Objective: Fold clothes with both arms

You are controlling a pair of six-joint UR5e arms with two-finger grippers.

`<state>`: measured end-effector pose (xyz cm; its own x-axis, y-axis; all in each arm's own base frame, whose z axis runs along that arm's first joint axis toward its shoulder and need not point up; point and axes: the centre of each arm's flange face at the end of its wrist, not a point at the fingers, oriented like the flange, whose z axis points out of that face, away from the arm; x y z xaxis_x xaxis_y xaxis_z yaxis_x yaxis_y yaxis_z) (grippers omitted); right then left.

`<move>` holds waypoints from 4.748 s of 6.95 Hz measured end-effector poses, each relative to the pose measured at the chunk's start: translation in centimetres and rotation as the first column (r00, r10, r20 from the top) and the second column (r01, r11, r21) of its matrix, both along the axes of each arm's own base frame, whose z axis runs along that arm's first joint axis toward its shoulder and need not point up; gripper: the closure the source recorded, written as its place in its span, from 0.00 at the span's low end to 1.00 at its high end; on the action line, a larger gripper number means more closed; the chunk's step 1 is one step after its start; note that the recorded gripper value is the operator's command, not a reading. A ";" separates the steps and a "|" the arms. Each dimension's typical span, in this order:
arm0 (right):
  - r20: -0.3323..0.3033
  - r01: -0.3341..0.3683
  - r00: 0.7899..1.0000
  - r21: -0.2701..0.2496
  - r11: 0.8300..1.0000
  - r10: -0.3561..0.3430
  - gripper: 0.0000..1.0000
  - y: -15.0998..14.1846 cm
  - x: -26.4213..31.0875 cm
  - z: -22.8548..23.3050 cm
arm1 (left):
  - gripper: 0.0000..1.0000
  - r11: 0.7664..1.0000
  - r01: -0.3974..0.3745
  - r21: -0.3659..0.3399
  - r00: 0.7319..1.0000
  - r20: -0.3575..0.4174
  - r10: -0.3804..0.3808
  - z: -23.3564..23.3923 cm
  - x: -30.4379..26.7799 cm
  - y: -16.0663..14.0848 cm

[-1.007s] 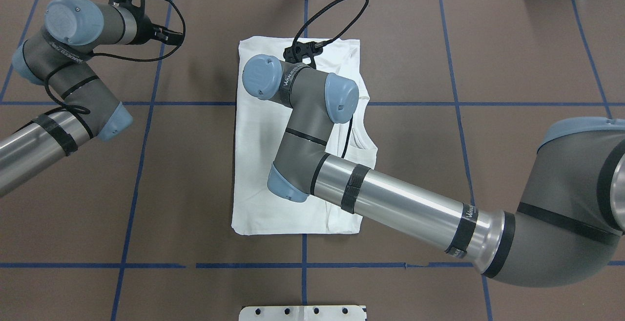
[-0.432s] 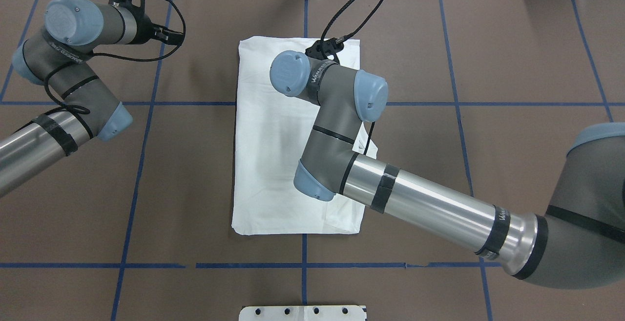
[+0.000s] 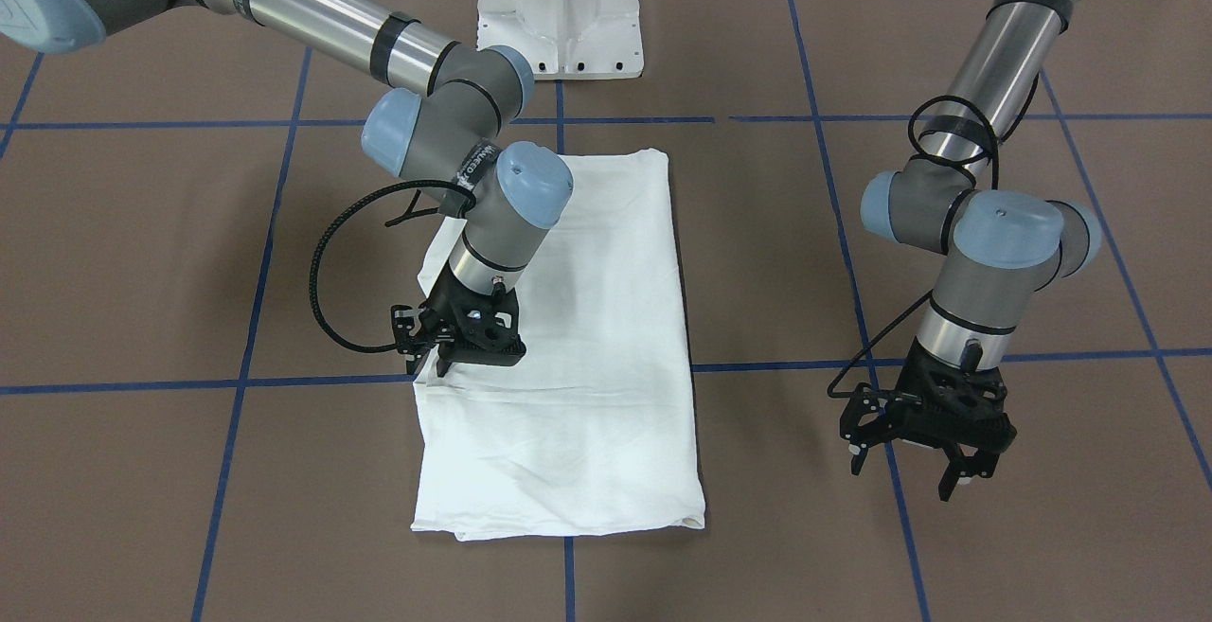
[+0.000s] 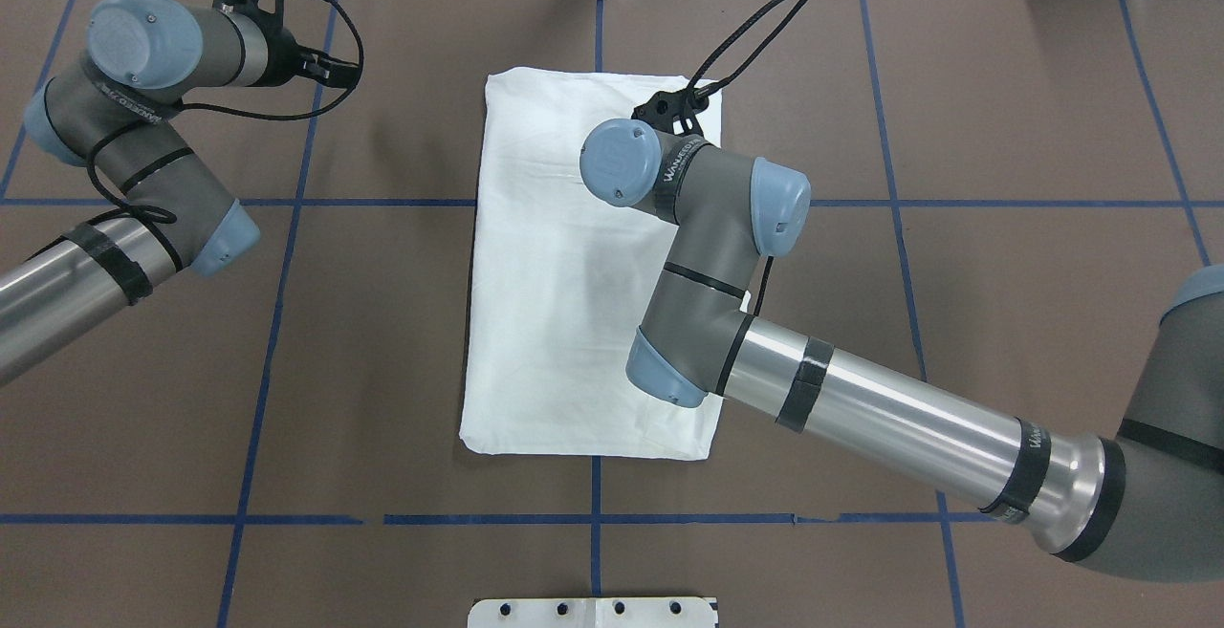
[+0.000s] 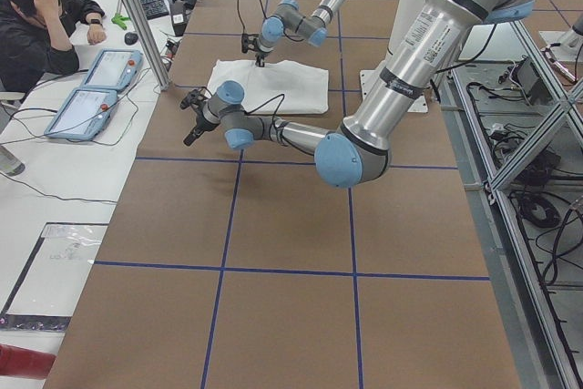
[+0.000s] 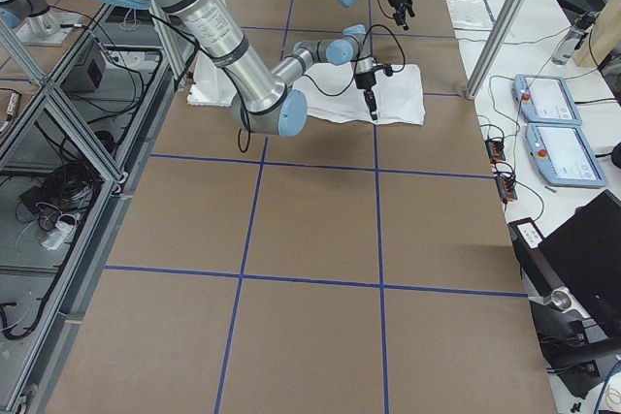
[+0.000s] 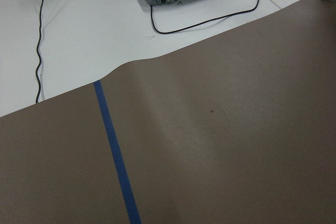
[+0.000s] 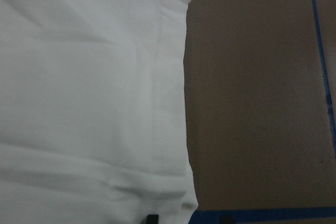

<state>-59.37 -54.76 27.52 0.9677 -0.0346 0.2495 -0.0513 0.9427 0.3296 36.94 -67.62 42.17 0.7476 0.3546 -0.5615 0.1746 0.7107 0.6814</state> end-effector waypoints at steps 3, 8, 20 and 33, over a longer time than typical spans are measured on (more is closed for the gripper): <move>0.129 -0.019 0.991 0.015 1.000 0.017 0.00 1.2 1.9 -5.1 | 0.00 1.000 -0.001 0.000 1.000 0.000 0.001 0.0 0.0 0.0; 0.110 -0.135 0.982 -0.138 0.981 0.150 0.00 12.6 -2.9 -6.1 | 0.00 1.000 -0.002 0.000 1.000 0.000 0.002 0.0 0.1 0.1; -0.089 -0.070 0.994 -0.101 0.992 0.061 0.00 18.5 7.8 3.7 | 0.00 1.000 -0.005 0.001 1.000 -0.001 0.005 0.0 0.2 0.1; 0.736 -0.239 0.616 -0.165 0.957 0.281 0.00 27.4 24.6 11.8 | 0.00 0.861 -0.218 -0.459 0.900 -0.435 -0.004 -14.8 12.5 36.3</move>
